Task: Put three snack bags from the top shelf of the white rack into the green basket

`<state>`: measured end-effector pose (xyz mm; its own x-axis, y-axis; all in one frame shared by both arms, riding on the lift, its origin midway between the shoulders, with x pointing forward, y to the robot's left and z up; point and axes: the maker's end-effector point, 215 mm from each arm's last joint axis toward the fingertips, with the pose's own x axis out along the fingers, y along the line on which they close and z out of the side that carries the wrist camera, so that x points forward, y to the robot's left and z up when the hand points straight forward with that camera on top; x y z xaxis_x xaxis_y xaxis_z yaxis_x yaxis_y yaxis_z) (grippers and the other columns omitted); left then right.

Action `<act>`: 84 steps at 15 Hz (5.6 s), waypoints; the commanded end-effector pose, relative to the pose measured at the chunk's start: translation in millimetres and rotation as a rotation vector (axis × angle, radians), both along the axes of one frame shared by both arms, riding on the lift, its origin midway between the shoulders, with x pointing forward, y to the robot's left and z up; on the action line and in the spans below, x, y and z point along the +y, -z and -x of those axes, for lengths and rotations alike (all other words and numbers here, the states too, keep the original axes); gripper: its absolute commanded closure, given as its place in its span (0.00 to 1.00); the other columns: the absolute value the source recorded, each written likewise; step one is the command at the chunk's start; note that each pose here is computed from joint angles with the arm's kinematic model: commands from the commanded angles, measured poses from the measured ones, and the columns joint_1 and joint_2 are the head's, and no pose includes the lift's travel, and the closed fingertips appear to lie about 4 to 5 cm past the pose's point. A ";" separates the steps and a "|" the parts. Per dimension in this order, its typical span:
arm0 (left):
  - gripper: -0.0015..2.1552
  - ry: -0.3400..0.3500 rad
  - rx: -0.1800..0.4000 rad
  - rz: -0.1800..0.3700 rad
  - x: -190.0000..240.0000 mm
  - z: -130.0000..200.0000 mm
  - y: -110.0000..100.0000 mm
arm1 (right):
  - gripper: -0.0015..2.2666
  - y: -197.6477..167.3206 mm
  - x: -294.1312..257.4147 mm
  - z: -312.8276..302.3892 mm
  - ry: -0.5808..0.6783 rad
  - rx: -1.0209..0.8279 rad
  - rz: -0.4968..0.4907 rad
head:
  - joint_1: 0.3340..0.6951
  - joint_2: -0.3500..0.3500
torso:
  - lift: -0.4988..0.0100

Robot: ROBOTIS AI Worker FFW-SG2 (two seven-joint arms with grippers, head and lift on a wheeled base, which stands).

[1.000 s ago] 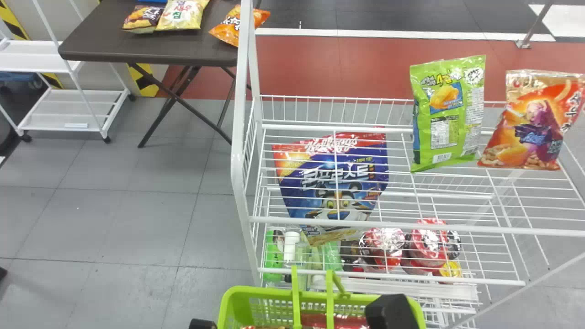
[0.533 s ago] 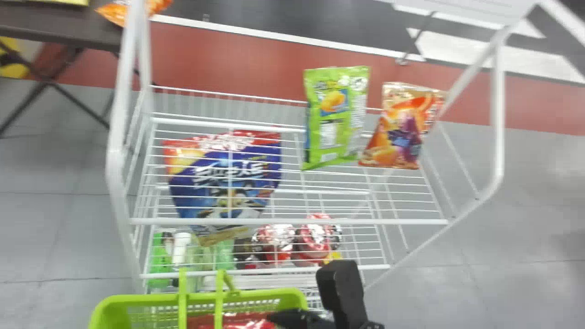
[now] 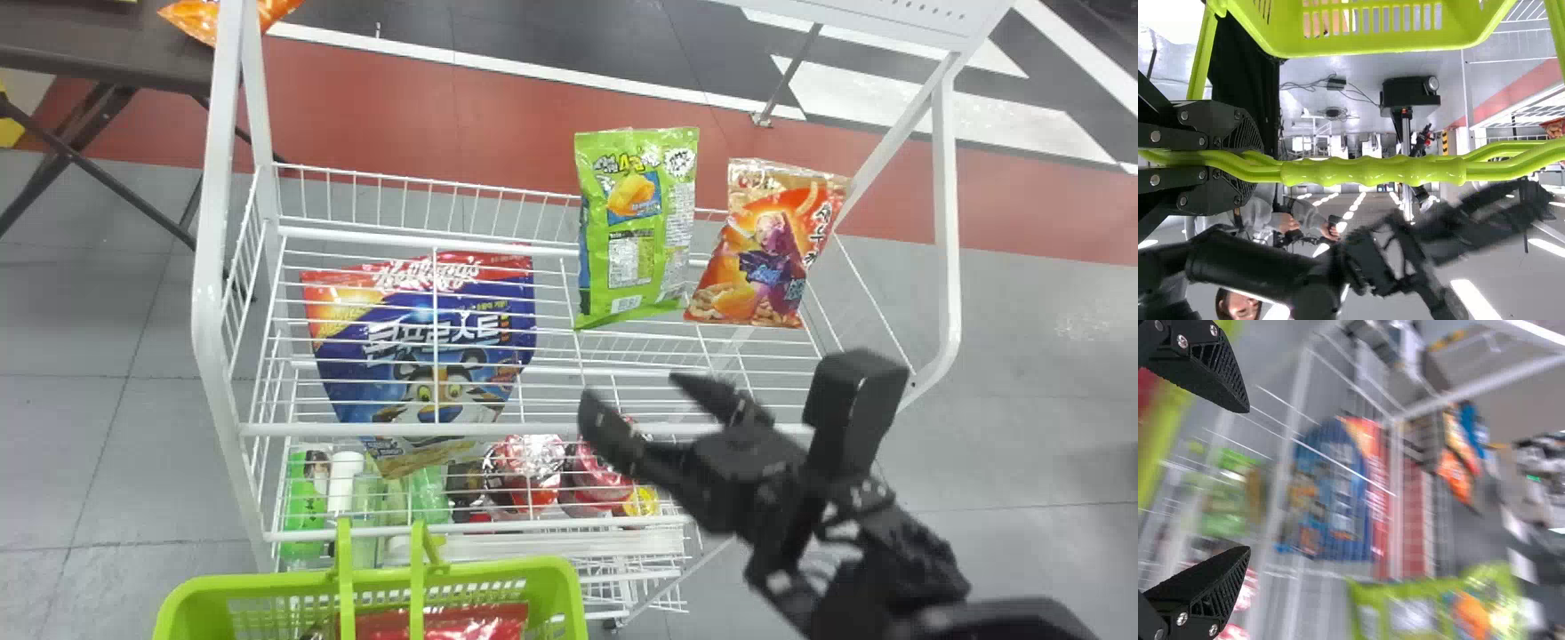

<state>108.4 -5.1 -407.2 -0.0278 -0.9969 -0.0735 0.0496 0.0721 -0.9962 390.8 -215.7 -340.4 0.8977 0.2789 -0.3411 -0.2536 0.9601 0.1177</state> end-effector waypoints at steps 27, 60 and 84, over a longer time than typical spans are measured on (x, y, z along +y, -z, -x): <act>0.99 0.021 0.017 -0.020 4.7 -13.1 6.0 | 0.98 56.4 -68.9 -183.6 0.076 -0.112 0.082 | 1.00 0.00 | 0.98; 1.00 0.008 -0.001 -0.008 1.0 -7.1 -4.3 | 0.92 149.5 114.4 213.3 -0.339 0.841 -0.421 | 1.00 0.00 | 0.98; 1.00 0.030 0.003 -0.013 -9.2 2.3 0.7 | 0.03 -7.3 59.5 69.5 0.106 -0.199 -0.010 | 1.00 0.00 | 0.98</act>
<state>106.4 -14.3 -408.0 -0.0578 -0.9945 -0.0877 0.0496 0.0849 -0.9952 321.8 -153.1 -334.7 0.9704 0.1862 -0.1535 -0.1739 0.9806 0.0903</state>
